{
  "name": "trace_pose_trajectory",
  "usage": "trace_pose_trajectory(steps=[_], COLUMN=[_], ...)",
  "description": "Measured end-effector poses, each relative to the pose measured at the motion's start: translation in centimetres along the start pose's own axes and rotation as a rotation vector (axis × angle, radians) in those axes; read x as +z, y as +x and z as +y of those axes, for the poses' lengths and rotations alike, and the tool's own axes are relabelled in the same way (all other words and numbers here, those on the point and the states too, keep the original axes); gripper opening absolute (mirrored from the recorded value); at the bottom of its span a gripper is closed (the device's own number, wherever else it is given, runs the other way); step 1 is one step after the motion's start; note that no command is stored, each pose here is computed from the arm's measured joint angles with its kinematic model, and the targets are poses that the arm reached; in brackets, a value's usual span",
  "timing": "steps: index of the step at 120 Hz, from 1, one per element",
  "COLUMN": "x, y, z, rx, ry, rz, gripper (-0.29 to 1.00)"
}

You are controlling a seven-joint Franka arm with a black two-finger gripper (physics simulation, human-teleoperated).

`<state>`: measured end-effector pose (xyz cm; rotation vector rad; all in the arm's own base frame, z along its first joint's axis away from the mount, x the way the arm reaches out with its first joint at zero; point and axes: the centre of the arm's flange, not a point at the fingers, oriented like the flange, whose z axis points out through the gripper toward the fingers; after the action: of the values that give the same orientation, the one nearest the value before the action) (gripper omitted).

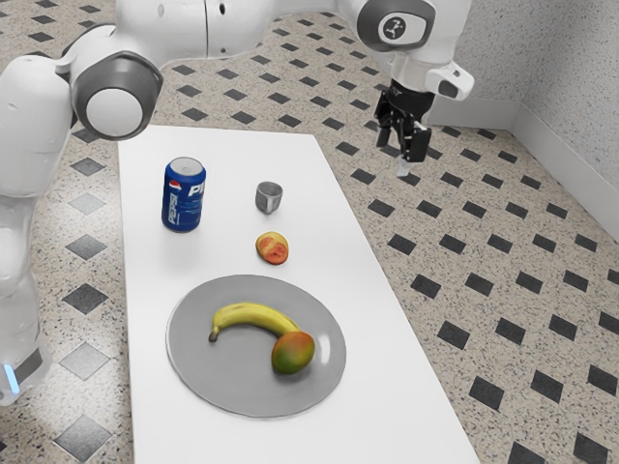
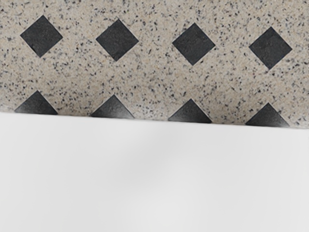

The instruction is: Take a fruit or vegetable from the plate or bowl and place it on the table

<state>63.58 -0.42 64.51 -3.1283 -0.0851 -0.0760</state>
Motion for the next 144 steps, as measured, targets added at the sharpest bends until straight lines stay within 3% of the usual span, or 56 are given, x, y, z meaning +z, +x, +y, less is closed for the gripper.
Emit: trace_pose_trajectory(steps=[48, 59, 70, 98, 127, 144], x=[-0.1, -3.0, -3.7, 1.6, 5.8, 5.8], y=[0.0, -2.0, -5.7, -15.8, -16.5, -17.4], z=[0.2, 0.7, 3.9, 12.1, 18.7, 20.0], rx=[-0.005, -0.036, -0.040, -0.131, -0.281, -0.412], ry=[-0.008, -0.020, -0.027, 0.009, 0.018, 0.069], rz=[0.006, 0.016, -0.042, -0.165, -0.210, -0.187], gripper=[0.70, 0.70, 0.70, 0.70, 0.70, 0.70])
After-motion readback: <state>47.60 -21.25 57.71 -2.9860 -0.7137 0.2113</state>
